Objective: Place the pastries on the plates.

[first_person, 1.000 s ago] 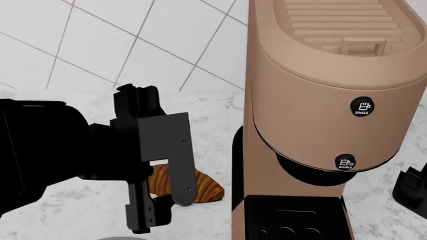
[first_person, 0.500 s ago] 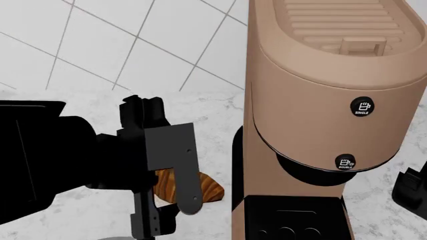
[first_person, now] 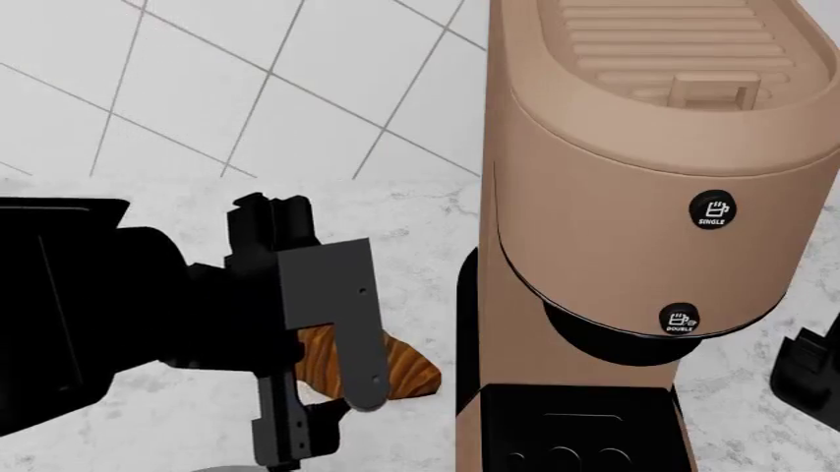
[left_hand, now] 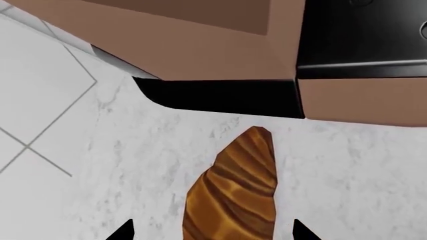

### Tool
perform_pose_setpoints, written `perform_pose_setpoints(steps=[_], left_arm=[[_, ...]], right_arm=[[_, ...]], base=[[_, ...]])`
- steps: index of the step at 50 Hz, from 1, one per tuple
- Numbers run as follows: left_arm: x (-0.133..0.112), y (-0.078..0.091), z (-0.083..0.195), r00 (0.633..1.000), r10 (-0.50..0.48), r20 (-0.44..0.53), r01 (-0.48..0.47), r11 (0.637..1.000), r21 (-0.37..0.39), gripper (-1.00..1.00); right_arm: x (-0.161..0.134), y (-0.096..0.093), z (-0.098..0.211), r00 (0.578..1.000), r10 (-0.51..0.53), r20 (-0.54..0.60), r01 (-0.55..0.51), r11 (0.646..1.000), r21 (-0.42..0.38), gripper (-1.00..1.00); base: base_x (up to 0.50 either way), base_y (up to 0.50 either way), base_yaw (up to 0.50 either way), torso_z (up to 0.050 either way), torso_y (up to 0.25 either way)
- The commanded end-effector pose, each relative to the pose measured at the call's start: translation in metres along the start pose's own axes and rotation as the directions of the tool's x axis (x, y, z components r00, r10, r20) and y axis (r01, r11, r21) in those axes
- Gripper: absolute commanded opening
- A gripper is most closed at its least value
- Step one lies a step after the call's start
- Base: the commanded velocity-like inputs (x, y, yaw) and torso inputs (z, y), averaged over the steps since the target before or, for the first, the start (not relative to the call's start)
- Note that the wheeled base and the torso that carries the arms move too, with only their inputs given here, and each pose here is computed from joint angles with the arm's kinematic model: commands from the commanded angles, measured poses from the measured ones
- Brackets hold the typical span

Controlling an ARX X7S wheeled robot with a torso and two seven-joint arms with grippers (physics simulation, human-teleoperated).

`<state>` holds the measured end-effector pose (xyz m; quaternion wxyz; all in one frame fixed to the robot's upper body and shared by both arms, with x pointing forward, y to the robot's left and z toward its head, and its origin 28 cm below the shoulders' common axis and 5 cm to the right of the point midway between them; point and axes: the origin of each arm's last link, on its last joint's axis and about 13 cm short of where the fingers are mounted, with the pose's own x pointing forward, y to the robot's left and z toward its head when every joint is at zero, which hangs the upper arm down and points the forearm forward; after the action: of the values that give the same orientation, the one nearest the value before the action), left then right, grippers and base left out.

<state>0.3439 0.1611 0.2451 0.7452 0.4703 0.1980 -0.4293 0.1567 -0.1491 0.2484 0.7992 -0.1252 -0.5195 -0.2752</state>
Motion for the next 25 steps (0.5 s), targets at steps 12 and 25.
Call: perform_pose_setpoints(steps=[12,25], left_arm=[[0.019,0.003,-0.003,0.999,-0.038,-0.012,0.038,0.999,-0.022,1.0],[0.025,-0.001,-0.003,0.998,-0.055,-0.008,0.055,0.998,-0.03,1.0]], right_arm=[[0.002,-0.003,0.003,1.0,0.019,0.002,-0.019,1.0,-0.001,1.0],[0.004,-0.003,0.004,1.0,0.029,0.001,-0.029,1.0,0.002,1.0]], base=[[0.0,0.0,0.0,0.0,0.0],[0.0,0.0,0.0,0.0,0.0]])
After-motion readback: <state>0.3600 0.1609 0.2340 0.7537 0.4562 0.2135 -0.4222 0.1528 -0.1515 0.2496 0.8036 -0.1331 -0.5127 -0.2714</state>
